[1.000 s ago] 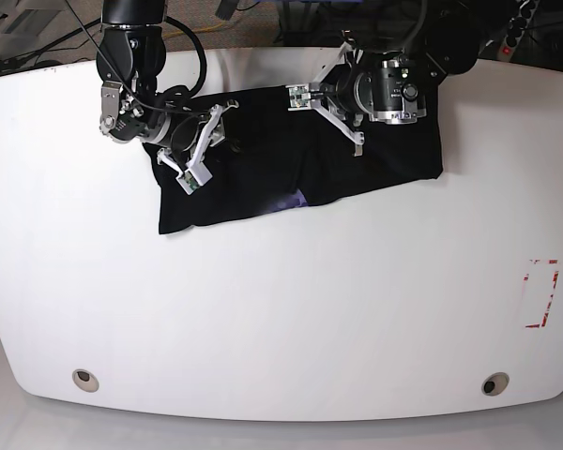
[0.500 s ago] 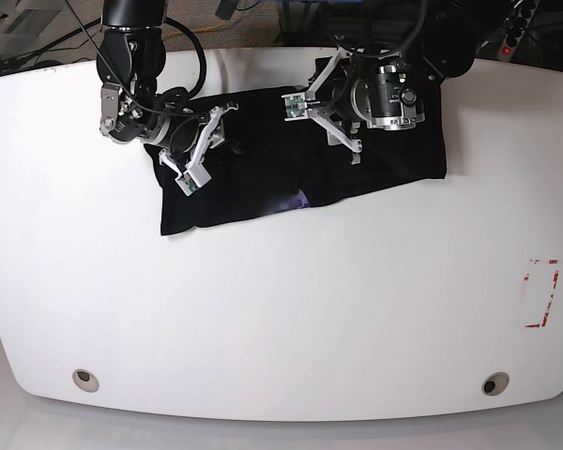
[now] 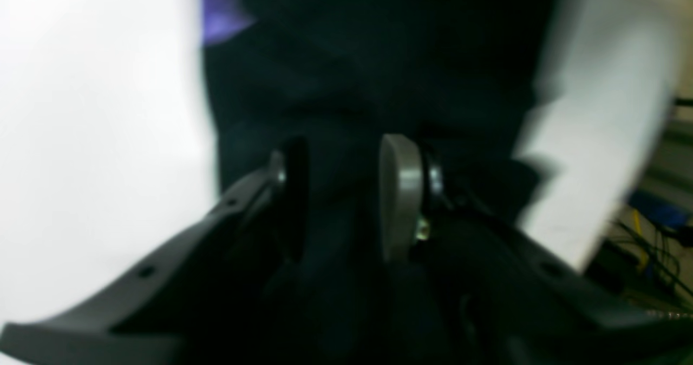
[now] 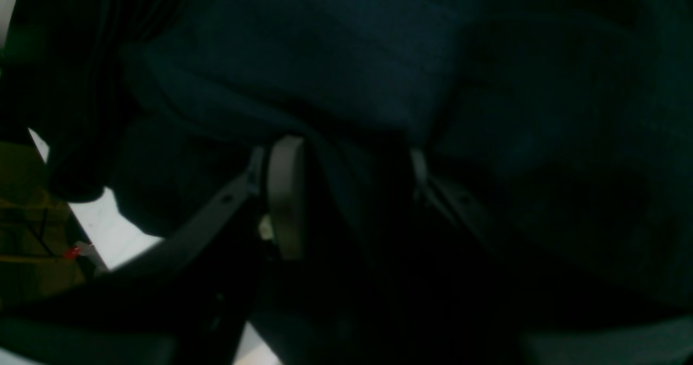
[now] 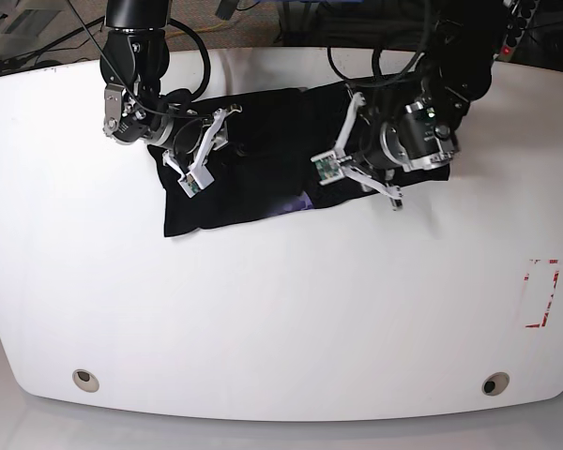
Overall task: Fold the T-shirt properly
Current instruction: 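Press and smooth the folded layer with the left gripper, then grasp both short ends of the folded shirt with both grippers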
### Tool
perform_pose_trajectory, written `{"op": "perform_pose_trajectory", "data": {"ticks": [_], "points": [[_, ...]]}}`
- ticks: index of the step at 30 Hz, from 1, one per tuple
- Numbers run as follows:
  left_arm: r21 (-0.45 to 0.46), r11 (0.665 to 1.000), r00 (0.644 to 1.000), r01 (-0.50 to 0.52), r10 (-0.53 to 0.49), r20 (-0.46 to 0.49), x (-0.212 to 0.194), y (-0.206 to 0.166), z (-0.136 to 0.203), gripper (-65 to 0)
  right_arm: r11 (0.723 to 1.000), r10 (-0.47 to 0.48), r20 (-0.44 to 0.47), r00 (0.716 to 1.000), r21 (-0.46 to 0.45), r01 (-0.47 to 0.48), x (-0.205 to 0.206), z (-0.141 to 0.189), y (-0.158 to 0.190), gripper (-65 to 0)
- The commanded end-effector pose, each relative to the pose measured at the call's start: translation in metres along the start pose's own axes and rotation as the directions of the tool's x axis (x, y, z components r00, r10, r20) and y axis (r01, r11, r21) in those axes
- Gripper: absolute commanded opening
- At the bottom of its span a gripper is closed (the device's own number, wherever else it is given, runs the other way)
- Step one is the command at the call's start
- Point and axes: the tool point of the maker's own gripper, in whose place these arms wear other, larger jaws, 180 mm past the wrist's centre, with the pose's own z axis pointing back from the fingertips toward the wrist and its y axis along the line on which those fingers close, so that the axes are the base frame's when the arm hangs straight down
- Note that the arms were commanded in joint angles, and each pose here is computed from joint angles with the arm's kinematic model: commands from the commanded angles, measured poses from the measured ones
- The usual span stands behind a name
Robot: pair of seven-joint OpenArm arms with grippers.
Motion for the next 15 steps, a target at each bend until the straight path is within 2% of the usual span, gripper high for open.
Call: {"op": "perform_pose_trajectory", "data": {"ticks": [1,4,6,8,15], "points": [[0.086,0.995,0.998,-0.059,0.058,0.014,-0.008,0.030,0.015,-48.6,0.999,0.012,-0.088,0.996,-0.045,-0.016,-0.016,0.002,-0.009,-42.6],[0.133,0.982,0.990,-0.133,0.139,-0.035,-0.041,0.041,0.025,-48.5,0.998,0.001,-0.081,0.997,-0.058,-0.006,-0.015,0.005,-0.013,-42.6],[0.146,0.974,0.978,-0.171,0.186,-0.093,-0.074,0.039,0.033,-48.5,0.997,-0.008,-0.066,0.998,-0.078,0.003,-0.010,0.009,-0.021,-42.6],[0.144,0.969,0.970,-0.199,0.216,-0.115,-0.088,0.033,0.034,-48.5,0.996,-0.014,-0.062,0.998,-0.085,0.009,-0.010,0.011,-0.024,-42.6],[0.080,0.959,0.960,-0.271,0.276,-0.057,-0.100,-0.001,0.026,-48.2,0.996,-0.001,-0.053,0.999,-0.084,-0.003,-0.002,0.010,-0.025,-42.6]]}}
